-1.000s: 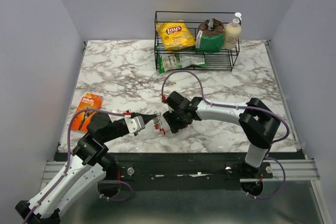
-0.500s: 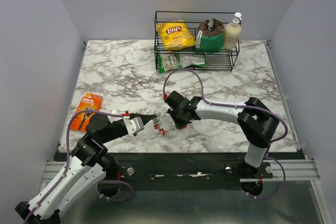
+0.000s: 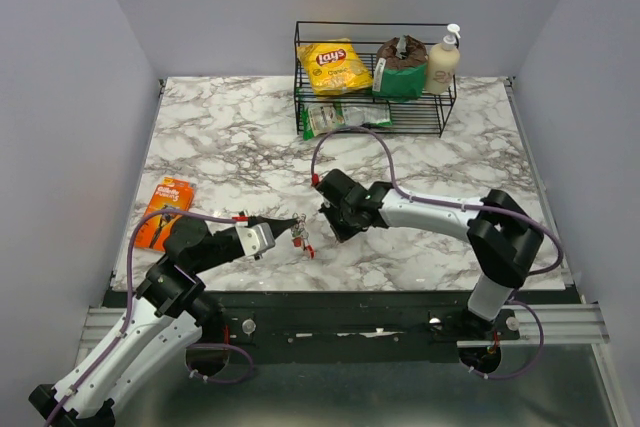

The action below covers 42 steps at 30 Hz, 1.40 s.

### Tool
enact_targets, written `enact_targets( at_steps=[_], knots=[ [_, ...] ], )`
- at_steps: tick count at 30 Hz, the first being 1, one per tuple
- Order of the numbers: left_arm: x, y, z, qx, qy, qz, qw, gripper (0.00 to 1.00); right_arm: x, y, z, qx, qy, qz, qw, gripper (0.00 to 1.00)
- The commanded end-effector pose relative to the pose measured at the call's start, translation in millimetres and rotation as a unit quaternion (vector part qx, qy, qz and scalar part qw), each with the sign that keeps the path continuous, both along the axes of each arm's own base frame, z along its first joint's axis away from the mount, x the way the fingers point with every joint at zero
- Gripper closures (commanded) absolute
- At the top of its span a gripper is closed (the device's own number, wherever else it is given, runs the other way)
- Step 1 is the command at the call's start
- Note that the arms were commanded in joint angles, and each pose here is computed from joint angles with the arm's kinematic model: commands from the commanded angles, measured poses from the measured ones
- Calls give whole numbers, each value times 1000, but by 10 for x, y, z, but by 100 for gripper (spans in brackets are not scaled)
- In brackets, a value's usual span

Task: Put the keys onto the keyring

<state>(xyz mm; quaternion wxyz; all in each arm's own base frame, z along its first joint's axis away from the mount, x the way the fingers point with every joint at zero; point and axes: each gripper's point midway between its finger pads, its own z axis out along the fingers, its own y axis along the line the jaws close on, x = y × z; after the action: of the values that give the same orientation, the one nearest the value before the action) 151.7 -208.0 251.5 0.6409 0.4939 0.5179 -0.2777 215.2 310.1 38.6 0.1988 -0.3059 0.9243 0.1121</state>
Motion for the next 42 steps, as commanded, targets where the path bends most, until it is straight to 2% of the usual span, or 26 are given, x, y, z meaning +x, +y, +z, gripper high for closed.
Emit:
enact_targets(
  at_steps=[1, 5, 8, 14, 20, 28, 32, 42],
  knots=[
    [-16, -5, 35, 1, -11, -6, 1000, 100, 120, -1, 357, 19, -49, 16, 998, 99],
    [-17, -15, 2, 10, -6, -10, 1000, 100, 259, -4, 659, 58, -83, 26, 995, 99],
    [-11, -24, -20, 17, -4, -12, 1000, 100, 286, 42, 933, 97, -115, 65, 986, 99],
    [4, -53, -115, 37, 7, -20, 999, 100, 246, 123, 1512, 162, -200, 154, 954, 99],
    [16, -62, -162, 57, 8, -26, 998, 100, 69, 181, 1917, 230, -228, 220, 920, 100],
    [49, -74, -125, 65, -5, -28, 997, 100, -251, 190, 2287, 367, -174, 291, 866, 100],
    [74, -93, -105, 68, -10, -30, 997, 100, -394, 232, 2348, 395, -145, 319, 849, 100],
    [199, -93, 26, 90, -62, -21, 994, 100, -372, 364, 2405, 415, -109, 317, 846, 100]
  ],
)
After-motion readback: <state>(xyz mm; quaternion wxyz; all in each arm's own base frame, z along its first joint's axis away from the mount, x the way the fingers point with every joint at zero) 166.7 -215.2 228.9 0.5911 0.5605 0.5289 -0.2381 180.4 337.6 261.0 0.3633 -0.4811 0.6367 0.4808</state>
